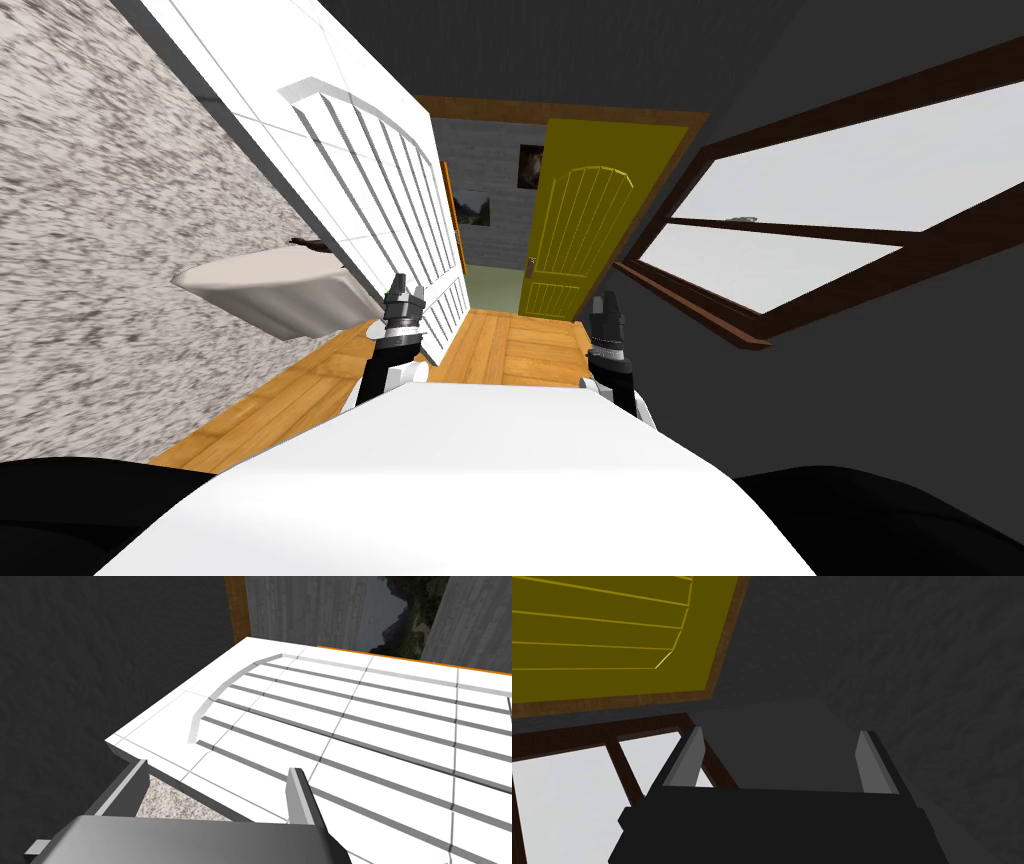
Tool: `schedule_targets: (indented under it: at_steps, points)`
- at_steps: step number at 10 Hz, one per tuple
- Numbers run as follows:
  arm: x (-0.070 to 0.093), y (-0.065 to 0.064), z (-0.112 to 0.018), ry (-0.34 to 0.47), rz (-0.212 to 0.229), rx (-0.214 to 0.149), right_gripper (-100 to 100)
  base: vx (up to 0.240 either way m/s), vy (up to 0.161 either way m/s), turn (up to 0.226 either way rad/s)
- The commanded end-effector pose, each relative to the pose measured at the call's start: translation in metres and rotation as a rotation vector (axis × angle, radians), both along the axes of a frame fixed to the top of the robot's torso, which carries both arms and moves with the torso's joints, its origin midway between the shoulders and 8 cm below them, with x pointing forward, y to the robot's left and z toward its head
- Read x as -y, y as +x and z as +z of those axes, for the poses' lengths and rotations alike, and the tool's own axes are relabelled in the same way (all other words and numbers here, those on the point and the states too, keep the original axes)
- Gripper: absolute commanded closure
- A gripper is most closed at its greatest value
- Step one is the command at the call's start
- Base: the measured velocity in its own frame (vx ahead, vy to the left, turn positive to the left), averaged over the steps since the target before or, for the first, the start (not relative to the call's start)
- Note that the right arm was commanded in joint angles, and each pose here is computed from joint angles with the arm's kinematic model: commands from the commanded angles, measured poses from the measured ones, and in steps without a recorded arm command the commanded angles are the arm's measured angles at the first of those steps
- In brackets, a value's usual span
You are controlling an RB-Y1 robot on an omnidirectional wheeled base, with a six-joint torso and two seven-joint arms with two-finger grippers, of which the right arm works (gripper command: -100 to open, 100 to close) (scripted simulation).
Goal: Pull the door open
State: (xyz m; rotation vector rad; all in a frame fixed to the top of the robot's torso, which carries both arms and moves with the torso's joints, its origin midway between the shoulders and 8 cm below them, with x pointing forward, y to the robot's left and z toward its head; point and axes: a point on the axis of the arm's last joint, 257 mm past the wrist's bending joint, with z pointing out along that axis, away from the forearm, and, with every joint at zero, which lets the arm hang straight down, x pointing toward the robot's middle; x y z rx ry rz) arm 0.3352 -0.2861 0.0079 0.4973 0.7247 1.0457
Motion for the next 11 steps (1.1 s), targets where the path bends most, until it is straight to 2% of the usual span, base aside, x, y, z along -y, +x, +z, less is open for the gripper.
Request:
schedule_targets:
  at_steps: [1,8,11]
  points:
    - [0.001,0.007,-0.007,0.009,0.006,-0.011,-100,0.036,0.004,-0.003]
    - [0.005,0.041,-0.042,0.054,0.031,-0.068,-100,0.083,0.001,-0.003]
    - [0.006,0.059,-0.061,0.079,0.042,-0.099,-100,0.083,-0.013,-0.003]
